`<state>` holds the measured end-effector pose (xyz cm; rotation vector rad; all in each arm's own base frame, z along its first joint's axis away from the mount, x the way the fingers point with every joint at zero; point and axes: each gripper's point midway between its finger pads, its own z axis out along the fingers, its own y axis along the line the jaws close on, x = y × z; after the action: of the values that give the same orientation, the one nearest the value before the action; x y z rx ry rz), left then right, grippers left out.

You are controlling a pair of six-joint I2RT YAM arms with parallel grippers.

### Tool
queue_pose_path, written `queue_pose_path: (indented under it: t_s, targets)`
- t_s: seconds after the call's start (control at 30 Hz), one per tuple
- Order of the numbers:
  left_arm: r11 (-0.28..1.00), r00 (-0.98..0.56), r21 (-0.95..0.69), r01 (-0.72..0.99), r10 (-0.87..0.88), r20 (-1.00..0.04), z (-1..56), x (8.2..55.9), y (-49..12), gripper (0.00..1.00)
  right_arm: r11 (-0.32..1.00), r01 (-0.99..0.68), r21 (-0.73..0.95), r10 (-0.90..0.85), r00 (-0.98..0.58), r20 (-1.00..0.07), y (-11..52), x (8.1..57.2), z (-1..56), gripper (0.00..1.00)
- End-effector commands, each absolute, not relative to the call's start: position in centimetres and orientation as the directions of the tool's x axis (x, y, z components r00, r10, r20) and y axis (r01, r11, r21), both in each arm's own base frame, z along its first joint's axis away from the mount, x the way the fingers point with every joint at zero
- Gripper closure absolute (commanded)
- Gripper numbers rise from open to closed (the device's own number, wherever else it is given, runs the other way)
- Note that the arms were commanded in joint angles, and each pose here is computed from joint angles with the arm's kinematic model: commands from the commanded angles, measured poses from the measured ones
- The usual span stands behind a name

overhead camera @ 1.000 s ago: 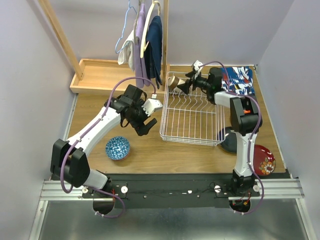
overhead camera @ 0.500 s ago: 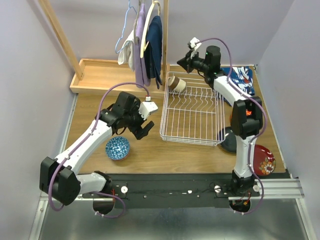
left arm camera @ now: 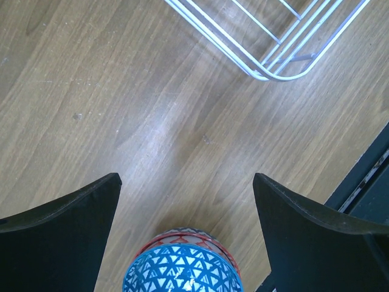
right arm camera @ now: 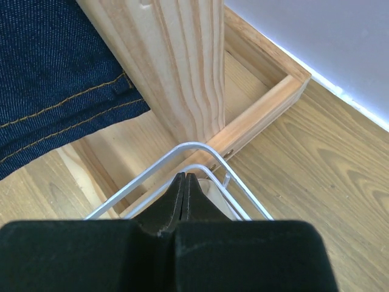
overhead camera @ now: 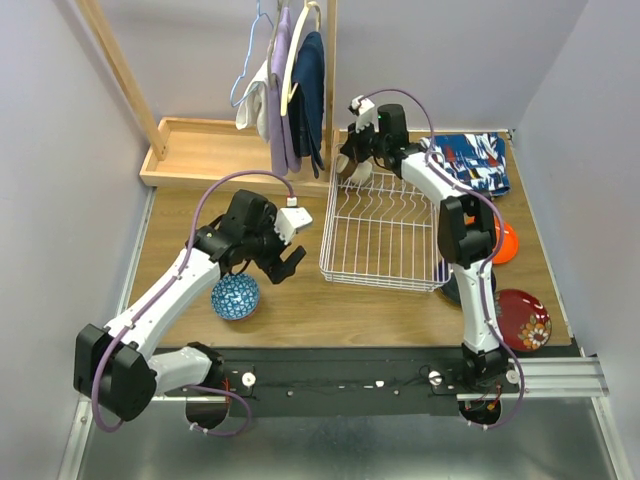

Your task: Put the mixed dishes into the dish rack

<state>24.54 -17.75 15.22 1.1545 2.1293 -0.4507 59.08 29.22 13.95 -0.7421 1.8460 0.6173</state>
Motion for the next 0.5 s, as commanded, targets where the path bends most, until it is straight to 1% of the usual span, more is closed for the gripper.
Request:
queue_pose_path:
  t_s: [0.0,0.4,0.47]
  targets:
    - [0.558,-0.389,-0.003,0.830,0.575,-0.720,15.7,24.3,-17.8,0.01,0.725,-0.686,0.067,-0.286,-0.388,-0.876,28.1,58.9,11.0,0.99]
    - [0.549,-0.380,-0.009,0.836,0.567,-0.731,15.0,24.5,-18.2,0.01,0.743,-0.665,-0.080,-0.436,-0.389,-0.811,24.4,56.5,10.5,1.00]
    - [0.577,-0.387,0.009,0.817,0.559,-0.733,14.9,25.2,-17.9,0.01,0.751,-0.650,-0.117,-0.470,-0.401,-0.786,23.3,56.2,10.2,1.00]
